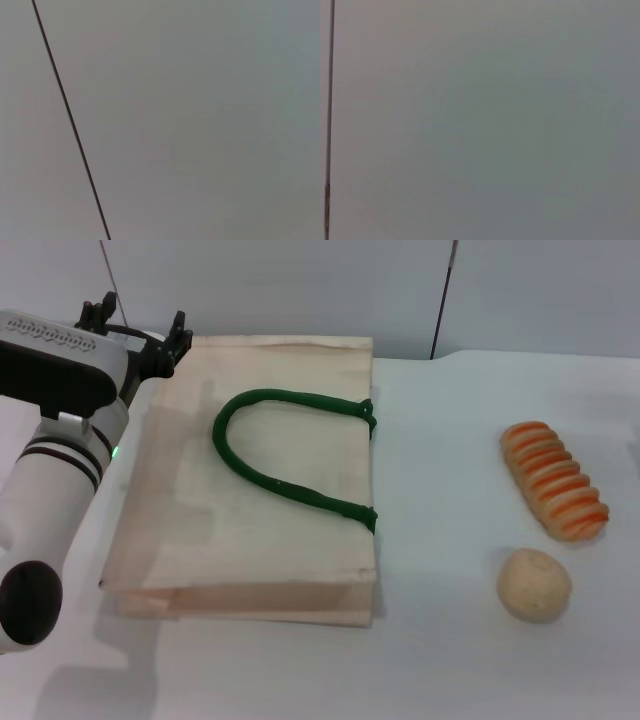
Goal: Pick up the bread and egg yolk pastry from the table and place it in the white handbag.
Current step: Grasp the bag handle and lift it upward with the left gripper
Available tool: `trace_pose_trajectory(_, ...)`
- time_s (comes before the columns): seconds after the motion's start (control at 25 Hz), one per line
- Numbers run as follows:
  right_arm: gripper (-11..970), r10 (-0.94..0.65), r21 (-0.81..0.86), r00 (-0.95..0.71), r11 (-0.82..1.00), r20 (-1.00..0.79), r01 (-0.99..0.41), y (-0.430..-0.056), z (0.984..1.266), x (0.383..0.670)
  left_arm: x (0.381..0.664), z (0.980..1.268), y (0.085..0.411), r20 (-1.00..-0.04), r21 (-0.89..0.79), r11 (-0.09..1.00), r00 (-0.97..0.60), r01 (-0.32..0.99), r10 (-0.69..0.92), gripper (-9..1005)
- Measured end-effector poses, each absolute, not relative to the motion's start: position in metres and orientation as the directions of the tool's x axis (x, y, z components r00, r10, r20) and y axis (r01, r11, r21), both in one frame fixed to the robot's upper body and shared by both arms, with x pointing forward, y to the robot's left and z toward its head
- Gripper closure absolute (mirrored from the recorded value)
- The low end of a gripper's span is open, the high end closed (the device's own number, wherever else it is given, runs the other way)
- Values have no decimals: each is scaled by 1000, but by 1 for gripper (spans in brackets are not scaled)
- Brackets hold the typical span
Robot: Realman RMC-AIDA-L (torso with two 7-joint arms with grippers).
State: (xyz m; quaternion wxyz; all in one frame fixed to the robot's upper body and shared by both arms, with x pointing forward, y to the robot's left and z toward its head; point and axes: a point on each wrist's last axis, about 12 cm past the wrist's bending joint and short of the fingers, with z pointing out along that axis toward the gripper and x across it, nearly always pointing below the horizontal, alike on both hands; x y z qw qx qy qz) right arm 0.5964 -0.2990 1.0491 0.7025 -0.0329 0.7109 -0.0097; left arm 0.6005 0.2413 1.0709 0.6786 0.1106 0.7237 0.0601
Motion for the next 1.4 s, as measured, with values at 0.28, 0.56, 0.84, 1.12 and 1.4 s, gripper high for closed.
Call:
trace_pose_trajectory(0.28, 226, -60, -59, -14, 998, -998, -33, -299, 1049, 596, 600, 1071, 242, -969, 234, 969, -57, 76, 238, 137)
trace_pose_trajectory(0.56, 226, -60, -59, -14, 998, -998, -33, -299, 1049, 596, 600, 1069, 244, -969, 234, 970, -65, 71, 239, 139)
trace_pose_trajectory(0.84, 225, -60, -59, -15, 998, -998, -33, -299, 1049, 596, 601, 1070, 243, -969, 233, 970, -63, 72, 238, 141)
trace_pose_trajectory(1.12, 225, -60, -59, -16, 998, -998, -33, -299, 1049, 596, 602, 1069, 243, -975, 206, 977, -74, 57, 210, 142)
trace_pose_trajectory(1.4, 225, -59, -58, -49, 998, -997, -28, -301, 1044, 596, 602, 1071, 241, -983, 155, 987, -89, 49, 159, 144)
